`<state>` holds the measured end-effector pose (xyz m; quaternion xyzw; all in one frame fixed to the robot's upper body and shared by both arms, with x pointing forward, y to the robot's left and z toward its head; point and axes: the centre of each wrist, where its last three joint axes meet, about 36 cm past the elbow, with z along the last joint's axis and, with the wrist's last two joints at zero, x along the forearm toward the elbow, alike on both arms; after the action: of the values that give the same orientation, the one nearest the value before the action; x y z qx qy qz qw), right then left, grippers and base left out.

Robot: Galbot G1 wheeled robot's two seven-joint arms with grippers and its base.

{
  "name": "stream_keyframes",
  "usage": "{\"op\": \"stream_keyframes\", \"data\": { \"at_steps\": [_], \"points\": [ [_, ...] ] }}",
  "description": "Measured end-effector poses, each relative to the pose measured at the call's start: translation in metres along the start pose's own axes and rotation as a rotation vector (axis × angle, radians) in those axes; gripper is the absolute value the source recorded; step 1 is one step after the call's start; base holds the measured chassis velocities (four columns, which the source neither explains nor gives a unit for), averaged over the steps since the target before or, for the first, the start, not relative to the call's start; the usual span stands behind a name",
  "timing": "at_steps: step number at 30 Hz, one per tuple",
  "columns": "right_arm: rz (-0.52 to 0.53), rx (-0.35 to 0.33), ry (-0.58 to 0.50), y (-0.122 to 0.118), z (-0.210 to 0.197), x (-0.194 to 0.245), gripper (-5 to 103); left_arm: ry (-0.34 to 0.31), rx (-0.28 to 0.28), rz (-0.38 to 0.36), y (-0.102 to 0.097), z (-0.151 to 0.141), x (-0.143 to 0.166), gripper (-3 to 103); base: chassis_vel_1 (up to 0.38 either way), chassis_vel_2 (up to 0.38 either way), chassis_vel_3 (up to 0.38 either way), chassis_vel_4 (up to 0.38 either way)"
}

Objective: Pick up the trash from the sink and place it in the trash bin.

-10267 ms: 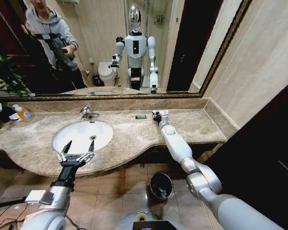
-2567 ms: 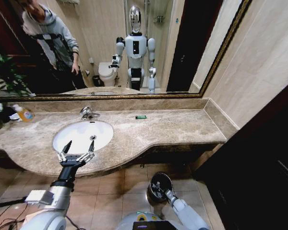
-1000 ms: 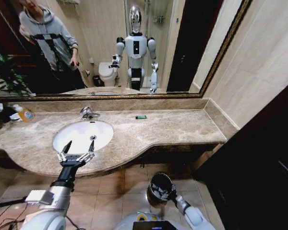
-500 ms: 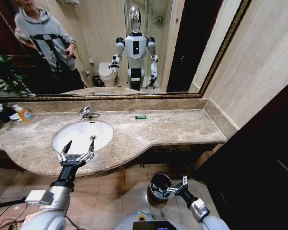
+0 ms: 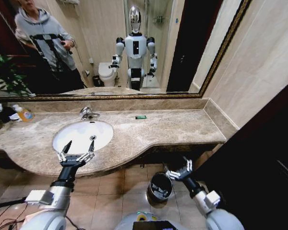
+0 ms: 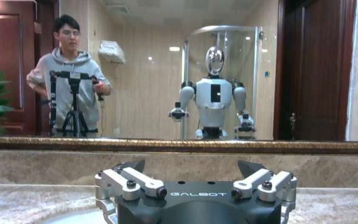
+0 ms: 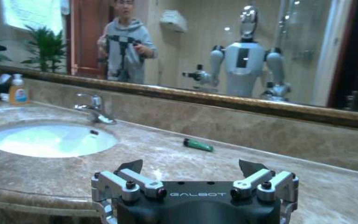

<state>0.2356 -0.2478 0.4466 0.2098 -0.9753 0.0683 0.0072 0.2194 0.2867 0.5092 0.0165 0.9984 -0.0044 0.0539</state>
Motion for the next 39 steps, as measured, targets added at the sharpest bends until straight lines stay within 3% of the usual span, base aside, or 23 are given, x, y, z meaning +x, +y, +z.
{"op": "stream_keyframes", "data": {
  "at_steps": [16, 24, 36, 39],
  "points": [
    [-0.151, 0.018, -0.018, -0.052, -0.009, -0.086, 100, 0.0, 0.0, 0.0, 0.0, 0.0, 0.0, 100, 0.0, 0.0, 0.0, 0.0],
    [-0.253, 0.077, -0.045, -0.059, -0.017, -0.155, 100, 0.0, 0.0, 0.0, 0.0, 0.0, 0.0, 100, 0.0, 0.0, 0.0, 0.0],
    [-0.344, 0.095, -0.037, -0.048, -0.011, -0.258, 100, 0.0, 0.0, 0.0, 0.0, 0.0, 0.0, 100, 0.0, 0.0, 0.0, 0.0],
    [-0.35, 0.145, -0.033, -0.046, -0.013, -0.284, 100, 0.0, 0.0, 0.0, 0.0, 0.0, 0.0, 100, 0.0, 0.0, 0.0, 0.0]
  ]
}}
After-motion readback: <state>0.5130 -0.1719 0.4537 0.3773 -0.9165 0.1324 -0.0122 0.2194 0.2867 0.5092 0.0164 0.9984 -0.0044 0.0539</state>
